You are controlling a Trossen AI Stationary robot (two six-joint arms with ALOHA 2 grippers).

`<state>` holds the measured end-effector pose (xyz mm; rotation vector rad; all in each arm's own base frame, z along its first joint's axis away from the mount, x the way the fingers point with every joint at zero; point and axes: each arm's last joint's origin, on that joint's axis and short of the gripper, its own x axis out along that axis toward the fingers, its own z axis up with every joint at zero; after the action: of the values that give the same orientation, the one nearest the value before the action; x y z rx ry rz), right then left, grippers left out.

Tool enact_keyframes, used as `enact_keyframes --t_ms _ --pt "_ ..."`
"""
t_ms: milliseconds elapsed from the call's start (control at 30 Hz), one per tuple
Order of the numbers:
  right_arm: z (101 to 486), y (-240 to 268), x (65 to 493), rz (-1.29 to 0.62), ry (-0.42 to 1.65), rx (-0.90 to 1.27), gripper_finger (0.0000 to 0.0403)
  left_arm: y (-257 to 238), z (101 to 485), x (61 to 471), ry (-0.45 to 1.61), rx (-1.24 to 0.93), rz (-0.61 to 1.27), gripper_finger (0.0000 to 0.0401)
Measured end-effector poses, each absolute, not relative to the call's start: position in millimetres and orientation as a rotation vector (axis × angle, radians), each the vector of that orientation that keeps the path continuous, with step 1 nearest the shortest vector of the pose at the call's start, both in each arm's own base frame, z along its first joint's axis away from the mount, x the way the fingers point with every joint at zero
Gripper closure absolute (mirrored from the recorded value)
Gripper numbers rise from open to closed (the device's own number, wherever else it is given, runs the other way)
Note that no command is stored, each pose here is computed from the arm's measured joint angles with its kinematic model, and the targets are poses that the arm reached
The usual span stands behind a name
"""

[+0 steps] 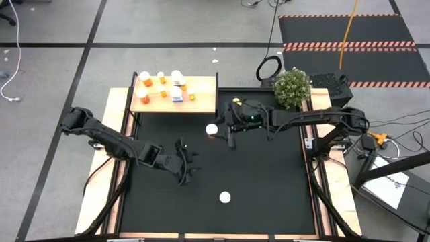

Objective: Pick and place medicine bottles onto shelf by color
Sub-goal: Put the large orange pill bottle on the shelf

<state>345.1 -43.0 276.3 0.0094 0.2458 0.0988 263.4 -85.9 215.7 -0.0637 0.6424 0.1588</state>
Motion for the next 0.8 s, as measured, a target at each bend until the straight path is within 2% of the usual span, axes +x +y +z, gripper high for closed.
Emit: enact_keyframes --t_ms 233,467,800 --pt "311 -62 350 0.046 0.167 0.002 0.0186 -106 216 255 0.624 -0.05 0.143 0.0125" --pt "340 -105 343 -0.063 0.094 -0.01 0.0186 -117 216 250 0.61 -0.04 0.139 0.0122" --pt "338 -179 323 -0.156 0.045 0.001 0.0186 -100 216 257 0.599 0.06 0.224 0.0121"
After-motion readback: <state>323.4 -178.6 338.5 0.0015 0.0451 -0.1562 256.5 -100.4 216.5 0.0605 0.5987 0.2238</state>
